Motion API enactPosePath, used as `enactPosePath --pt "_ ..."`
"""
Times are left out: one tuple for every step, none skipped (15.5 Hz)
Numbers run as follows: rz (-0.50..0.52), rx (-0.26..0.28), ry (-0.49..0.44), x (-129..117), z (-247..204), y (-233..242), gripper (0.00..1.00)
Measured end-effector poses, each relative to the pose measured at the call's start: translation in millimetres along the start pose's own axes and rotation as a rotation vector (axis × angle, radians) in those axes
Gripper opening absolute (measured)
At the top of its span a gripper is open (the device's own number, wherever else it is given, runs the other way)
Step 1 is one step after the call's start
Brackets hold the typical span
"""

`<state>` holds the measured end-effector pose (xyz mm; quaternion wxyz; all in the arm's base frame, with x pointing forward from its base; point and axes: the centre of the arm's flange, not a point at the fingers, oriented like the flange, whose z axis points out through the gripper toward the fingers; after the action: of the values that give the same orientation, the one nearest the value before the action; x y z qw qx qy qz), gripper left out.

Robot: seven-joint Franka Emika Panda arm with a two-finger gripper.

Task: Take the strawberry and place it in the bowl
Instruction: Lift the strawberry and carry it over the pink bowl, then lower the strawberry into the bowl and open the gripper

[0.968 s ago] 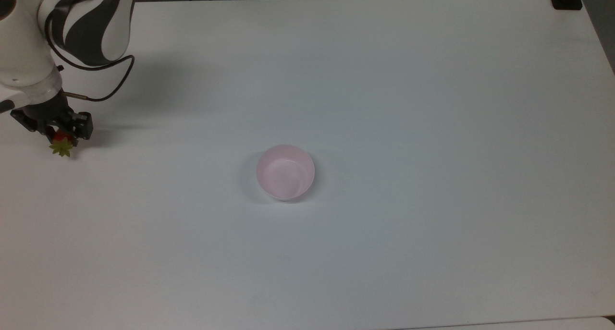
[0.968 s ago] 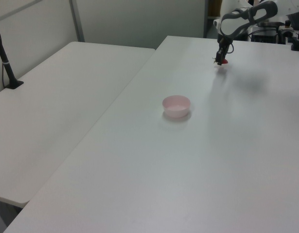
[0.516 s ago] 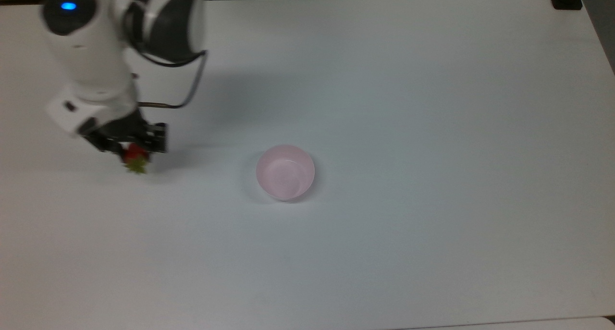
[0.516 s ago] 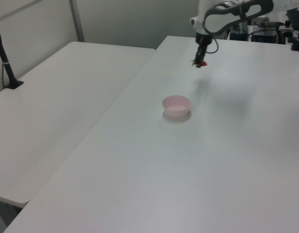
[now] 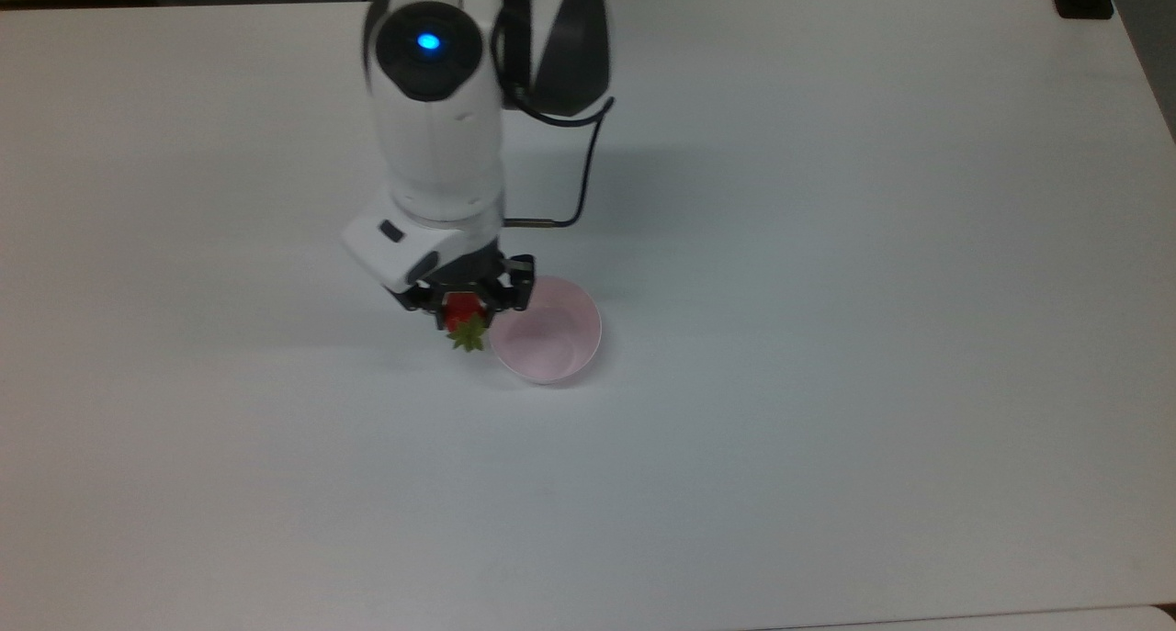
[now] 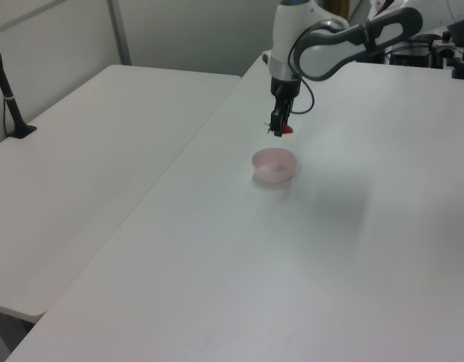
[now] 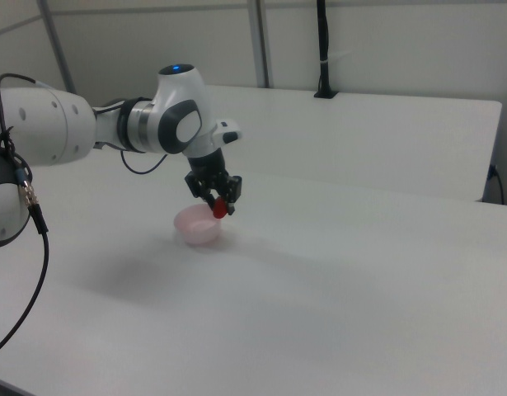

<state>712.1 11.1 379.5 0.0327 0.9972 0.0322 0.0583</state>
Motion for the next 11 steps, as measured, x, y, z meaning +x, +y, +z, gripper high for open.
enactPosePath --pt "0.001 0.002 -0.008 -1 4 -11 0.45" --pt "0.004 0.004 -0.017 -3 8 -22 0.45" --pt "0.007 0.005 -0.025 -5 12 -30 0.45" --pt "0.011 0.005 -0.029 -6 14 -37 0.45" --pt "0.012 0.006 -0.033 -6 16 -40 0.45" --pt "0.011 0.006 -0.038 -8 19 -43 0.45" --pt "0.007 0.006 -0.047 -10 23 -45 0.45" --pt "0.000 0.006 -0.055 -11 27 -50 0.45" --pt "-0.004 0.007 -0.063 -13 32 -55 0.45" --pt "0.000 0.007 -0.069 -14 36 -60 0.45" --pt "0.013 0.006 -0.074 -14 39 -65 0.45"
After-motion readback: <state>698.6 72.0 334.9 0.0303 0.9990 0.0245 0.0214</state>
